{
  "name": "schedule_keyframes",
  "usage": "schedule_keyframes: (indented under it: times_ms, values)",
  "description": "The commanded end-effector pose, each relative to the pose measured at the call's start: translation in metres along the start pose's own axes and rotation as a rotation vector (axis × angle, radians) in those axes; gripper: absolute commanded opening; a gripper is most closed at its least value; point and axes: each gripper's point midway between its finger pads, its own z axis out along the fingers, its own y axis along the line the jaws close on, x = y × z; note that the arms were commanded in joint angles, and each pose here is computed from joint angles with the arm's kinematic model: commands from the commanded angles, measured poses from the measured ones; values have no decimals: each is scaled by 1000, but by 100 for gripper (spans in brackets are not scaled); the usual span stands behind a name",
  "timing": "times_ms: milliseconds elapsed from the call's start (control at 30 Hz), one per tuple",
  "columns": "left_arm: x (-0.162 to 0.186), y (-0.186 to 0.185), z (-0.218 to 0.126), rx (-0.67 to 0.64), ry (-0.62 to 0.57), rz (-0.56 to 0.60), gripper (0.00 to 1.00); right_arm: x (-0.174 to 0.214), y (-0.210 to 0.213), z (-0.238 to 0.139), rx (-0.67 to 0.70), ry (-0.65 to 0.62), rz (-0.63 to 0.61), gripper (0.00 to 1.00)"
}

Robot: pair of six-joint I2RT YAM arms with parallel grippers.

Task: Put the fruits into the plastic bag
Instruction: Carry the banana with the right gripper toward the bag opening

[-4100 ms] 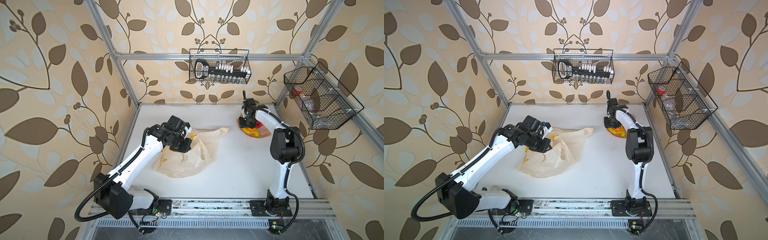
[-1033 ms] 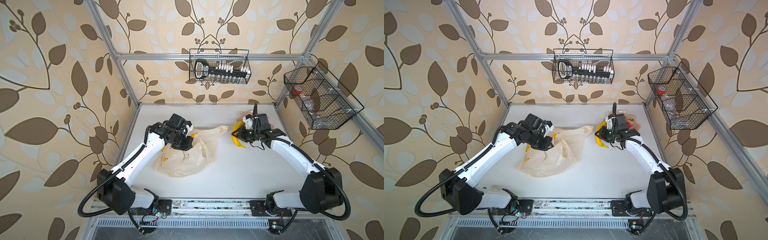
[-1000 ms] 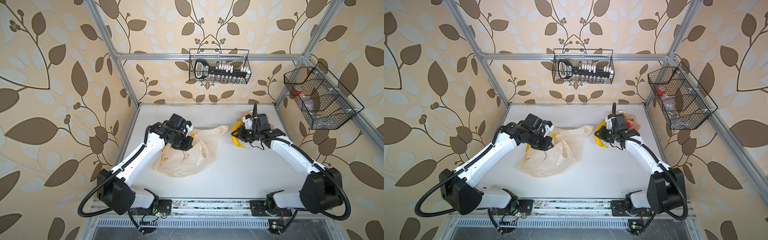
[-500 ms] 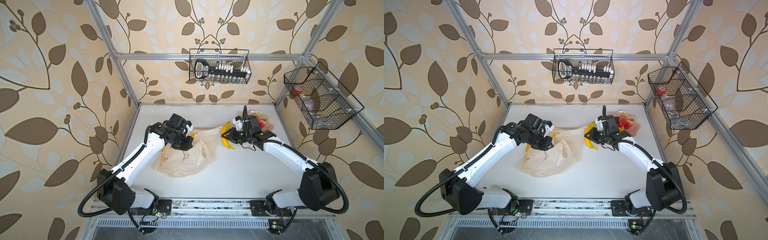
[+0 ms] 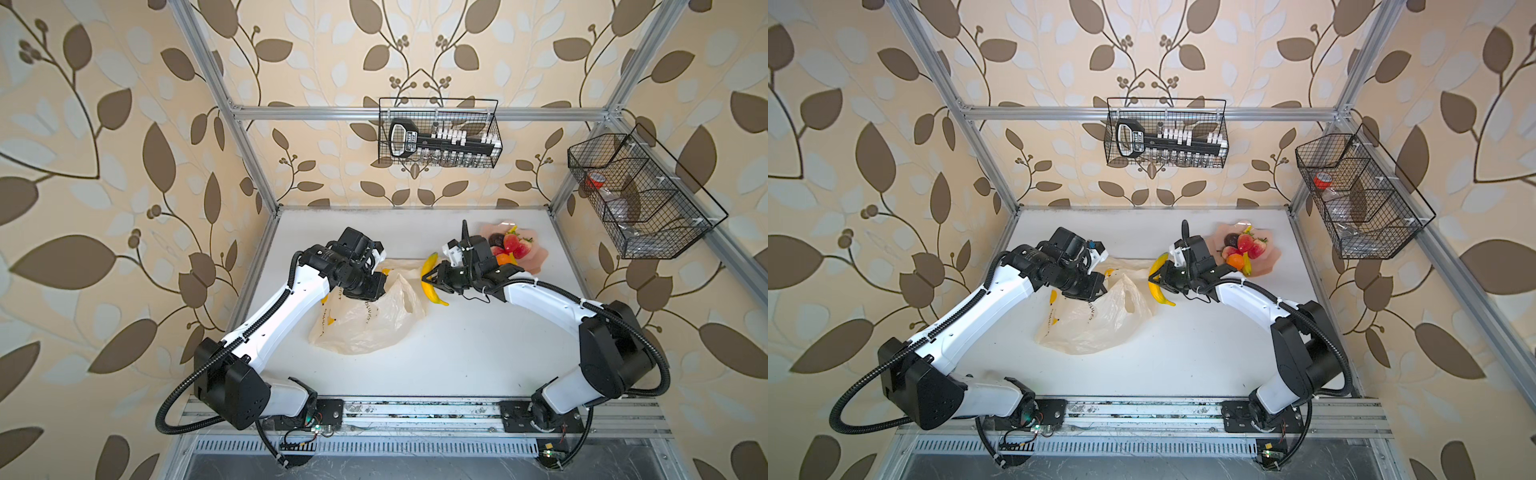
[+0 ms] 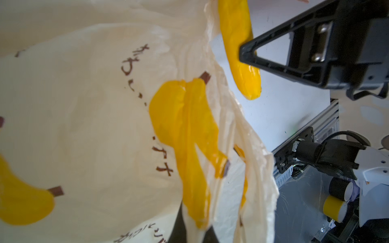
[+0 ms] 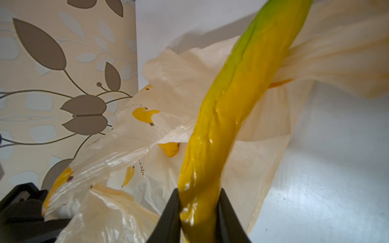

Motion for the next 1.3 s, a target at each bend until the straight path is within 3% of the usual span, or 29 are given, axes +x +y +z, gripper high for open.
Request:
schedule_keyframes:
  times_ms: [0, 167, 500, 767, 1267]
  values:
    - [-10, -12, -12, 34, -39, 11, 0, 0, 26, 1, -63, 2, -7, 15]
    - [-11, -10, -12, 26, -39, 4, 0, 17, 32, -6, -68, 25, -19, 15]
    - [-8, -8, -11, 14, -30, 4, 0, 46, 19, -54, -58, 36, -32, 15]
    - [-9, -9, -9, 21, -24, 7, 0, 74, 6, -57, -104, 70, 19, 14]
    - [-4, -14, -9, 57, -17, 30, 0, 14, 22, -3, -153, 70, 18, 14]
